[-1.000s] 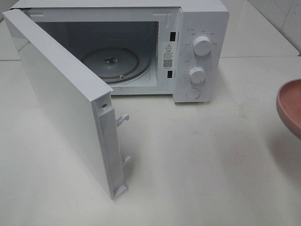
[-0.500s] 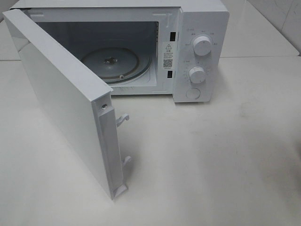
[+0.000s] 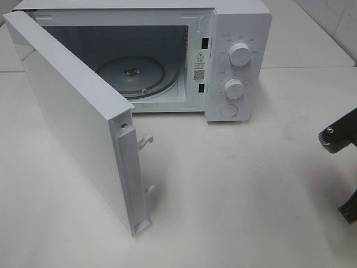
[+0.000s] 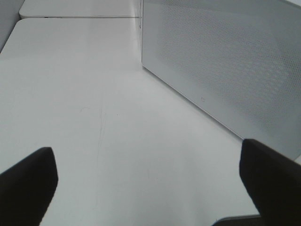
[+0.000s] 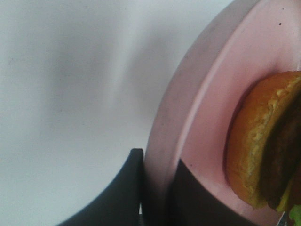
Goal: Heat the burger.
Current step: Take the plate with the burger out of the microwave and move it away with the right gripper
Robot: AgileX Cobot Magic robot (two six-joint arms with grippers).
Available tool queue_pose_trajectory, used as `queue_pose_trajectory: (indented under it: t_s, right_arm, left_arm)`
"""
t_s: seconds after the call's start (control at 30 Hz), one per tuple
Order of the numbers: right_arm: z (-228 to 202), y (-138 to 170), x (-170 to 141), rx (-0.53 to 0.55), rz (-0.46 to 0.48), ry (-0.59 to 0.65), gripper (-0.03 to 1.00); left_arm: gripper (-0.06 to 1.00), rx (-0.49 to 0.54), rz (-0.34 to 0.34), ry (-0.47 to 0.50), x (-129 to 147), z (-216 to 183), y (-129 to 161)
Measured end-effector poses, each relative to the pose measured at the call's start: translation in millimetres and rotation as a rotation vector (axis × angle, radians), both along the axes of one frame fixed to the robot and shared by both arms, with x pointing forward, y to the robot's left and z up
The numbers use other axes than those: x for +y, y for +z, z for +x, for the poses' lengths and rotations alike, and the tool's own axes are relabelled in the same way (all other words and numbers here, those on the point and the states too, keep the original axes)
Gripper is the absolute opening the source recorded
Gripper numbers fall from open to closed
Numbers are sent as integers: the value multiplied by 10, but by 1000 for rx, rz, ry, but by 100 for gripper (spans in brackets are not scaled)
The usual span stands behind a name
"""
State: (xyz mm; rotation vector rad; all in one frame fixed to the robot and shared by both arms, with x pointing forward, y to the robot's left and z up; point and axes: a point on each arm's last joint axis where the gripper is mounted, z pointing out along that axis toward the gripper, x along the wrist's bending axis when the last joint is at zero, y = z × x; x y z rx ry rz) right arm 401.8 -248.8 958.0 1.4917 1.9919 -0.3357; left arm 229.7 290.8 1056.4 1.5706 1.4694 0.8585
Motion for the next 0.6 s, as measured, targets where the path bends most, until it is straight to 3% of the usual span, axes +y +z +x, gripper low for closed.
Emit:
queue_pose_trajectory:
  t_s: [0.13, 0.6]
  right_arm:
    - [114, -172, 90, 0, -2, -73, 10]
    - [229, -642, 241, 65, 37, -85, 11]
  left_arm:
    - [99, 0, 0, 0, 0, 0, 0]
    - [99, 0, 0, 0, 0, 0, 0]
